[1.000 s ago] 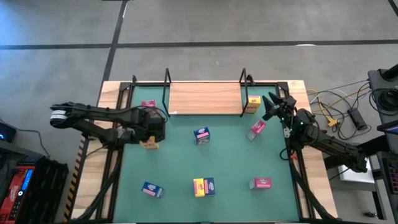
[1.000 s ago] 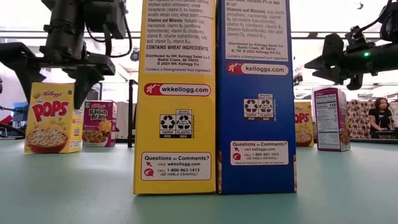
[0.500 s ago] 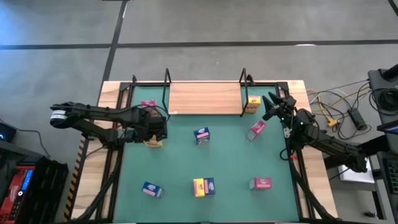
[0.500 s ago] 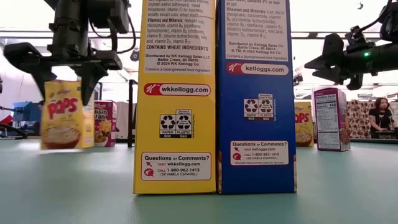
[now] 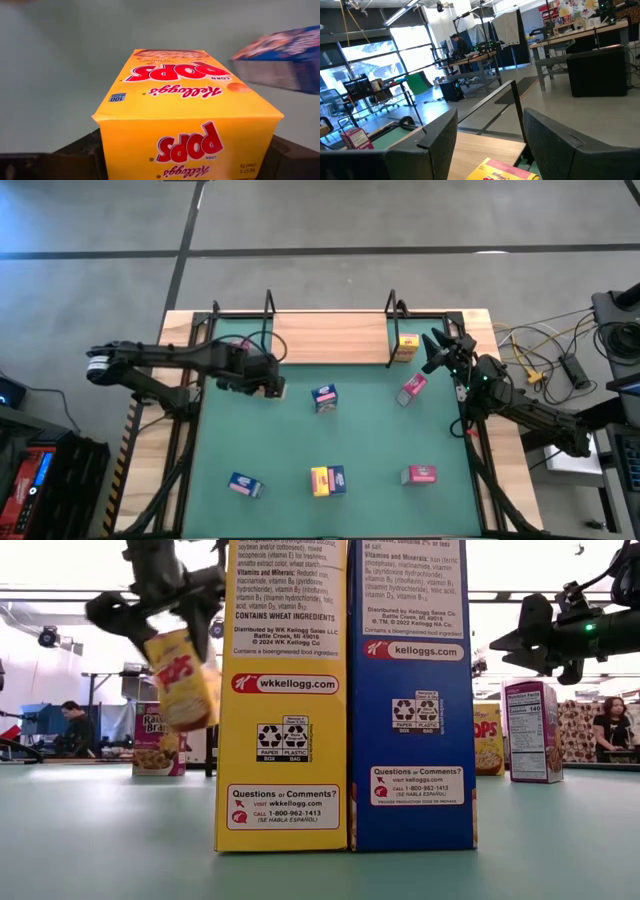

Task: Stack cereal on shelf
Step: Put the middle yellow cereal box on the shelf

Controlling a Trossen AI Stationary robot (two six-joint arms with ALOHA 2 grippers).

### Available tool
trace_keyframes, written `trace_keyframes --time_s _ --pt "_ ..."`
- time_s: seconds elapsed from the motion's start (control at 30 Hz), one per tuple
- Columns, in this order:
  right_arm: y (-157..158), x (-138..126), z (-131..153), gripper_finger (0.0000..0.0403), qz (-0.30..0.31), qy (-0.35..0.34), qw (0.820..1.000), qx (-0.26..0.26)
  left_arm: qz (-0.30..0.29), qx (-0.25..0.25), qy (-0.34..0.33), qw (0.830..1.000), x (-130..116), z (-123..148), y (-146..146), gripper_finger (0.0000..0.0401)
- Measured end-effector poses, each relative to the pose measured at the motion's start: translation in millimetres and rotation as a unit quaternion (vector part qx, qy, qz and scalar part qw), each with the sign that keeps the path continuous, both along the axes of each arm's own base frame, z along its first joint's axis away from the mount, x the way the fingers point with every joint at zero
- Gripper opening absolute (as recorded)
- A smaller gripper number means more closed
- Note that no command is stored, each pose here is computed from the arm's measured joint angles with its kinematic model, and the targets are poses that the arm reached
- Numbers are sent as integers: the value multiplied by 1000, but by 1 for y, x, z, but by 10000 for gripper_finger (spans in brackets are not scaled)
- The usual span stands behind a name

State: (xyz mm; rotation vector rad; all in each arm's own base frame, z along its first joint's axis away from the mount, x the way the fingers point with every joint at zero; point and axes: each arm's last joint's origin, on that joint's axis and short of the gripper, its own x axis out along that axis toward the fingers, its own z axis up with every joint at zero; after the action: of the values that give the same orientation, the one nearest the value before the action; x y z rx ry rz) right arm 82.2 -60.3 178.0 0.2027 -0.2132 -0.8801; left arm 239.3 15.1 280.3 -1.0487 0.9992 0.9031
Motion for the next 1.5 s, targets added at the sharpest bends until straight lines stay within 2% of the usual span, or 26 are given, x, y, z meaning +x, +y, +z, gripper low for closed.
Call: trace_keyframes --time_s 0.2,0.33,0.6,1.13,1.23,1.5 --pt "0 0 0 215 0 0 1000 0 -80 67 -8 995 17 17 4 276" --pt "0 0 0 215 0 0 1000 0 -99 87 -8 991 27 24 8 276" --pt "0 0 0 215 0 0 1000 0 -96 104 3 990 40 28 34 276" --pt "0 0 0 215 0 0 1000 0 -76 140 23 987 70 36 120 276" --pt "0 0 0 215 0 0 1000 0 -70 134 34 988 77 32 139 276" --pt "0 0 0 215 0 0 1000 0 -53 38 56 996 82 10 182 276"
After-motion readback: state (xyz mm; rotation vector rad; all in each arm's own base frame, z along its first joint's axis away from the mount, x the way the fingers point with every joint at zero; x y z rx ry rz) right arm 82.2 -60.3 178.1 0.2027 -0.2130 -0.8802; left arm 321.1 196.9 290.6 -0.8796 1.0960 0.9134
